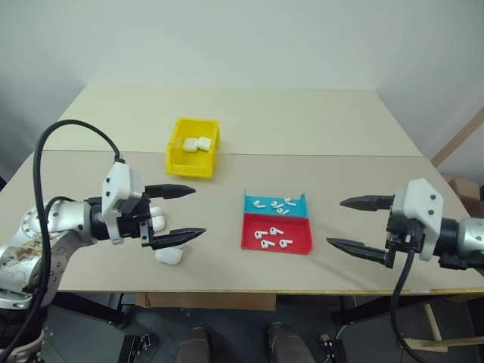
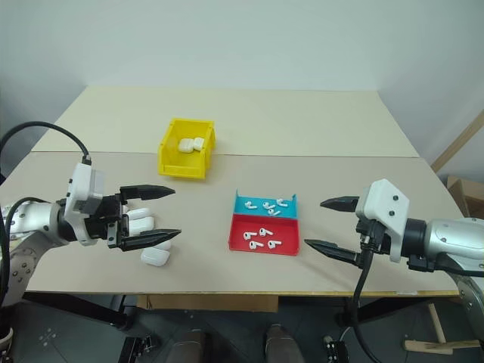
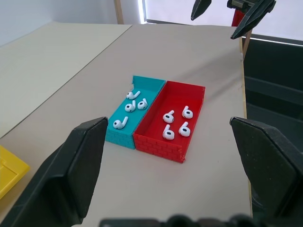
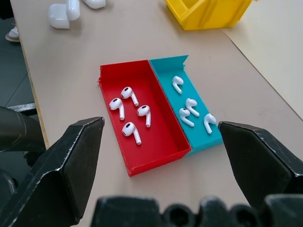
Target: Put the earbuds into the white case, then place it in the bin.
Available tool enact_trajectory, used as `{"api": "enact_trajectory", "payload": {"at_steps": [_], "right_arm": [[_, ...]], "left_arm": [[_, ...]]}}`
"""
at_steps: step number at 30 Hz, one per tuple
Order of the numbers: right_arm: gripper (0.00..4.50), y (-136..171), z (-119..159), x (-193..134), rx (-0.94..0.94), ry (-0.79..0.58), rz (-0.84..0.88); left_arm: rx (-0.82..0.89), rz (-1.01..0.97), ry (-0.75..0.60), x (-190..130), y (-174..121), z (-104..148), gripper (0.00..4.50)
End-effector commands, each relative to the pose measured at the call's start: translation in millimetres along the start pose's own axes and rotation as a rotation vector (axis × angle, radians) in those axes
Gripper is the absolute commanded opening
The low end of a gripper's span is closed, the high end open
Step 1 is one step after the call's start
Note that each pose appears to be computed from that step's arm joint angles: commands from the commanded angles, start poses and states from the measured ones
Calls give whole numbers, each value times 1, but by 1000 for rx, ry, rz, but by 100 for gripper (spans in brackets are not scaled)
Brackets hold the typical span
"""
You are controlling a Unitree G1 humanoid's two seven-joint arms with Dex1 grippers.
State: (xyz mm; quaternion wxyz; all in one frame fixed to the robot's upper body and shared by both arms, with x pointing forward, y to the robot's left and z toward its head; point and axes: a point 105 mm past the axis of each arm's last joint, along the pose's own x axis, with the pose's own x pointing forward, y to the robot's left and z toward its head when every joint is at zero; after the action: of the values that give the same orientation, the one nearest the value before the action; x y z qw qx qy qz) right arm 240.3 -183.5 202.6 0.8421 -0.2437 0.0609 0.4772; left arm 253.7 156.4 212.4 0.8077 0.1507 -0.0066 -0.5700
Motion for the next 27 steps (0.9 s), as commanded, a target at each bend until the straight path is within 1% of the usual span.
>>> {"api": "enact_trajectory", "payload": {"at_steps": [1, 10, 18, 21, 23, 27], "right_arm": [[447, 1, 9, -2, -46, -23, -7], [447, 1, 7, -1, -37, -27, -4], [447, -10, 12, 0, -55, -20, -51], [447, -12, 10, 1, -114, 0, -111], [447, -15, 9, 0, -111, 8, -144], [447, -13, 9, 0, -94, -2, -180]], "left_arm": [[19, -7, -17, -1, 1, 9, 450], [17, 17, 32, -7, 4, 9, 450], [24, 194, 118, -13, 19, 6, 450], [29, 263, 187, -19, 28, 4, 450], [13, 297, 240, -25, 35, 3, 450], [-116, 377, 434, -39, 56, -3, 450]]}}
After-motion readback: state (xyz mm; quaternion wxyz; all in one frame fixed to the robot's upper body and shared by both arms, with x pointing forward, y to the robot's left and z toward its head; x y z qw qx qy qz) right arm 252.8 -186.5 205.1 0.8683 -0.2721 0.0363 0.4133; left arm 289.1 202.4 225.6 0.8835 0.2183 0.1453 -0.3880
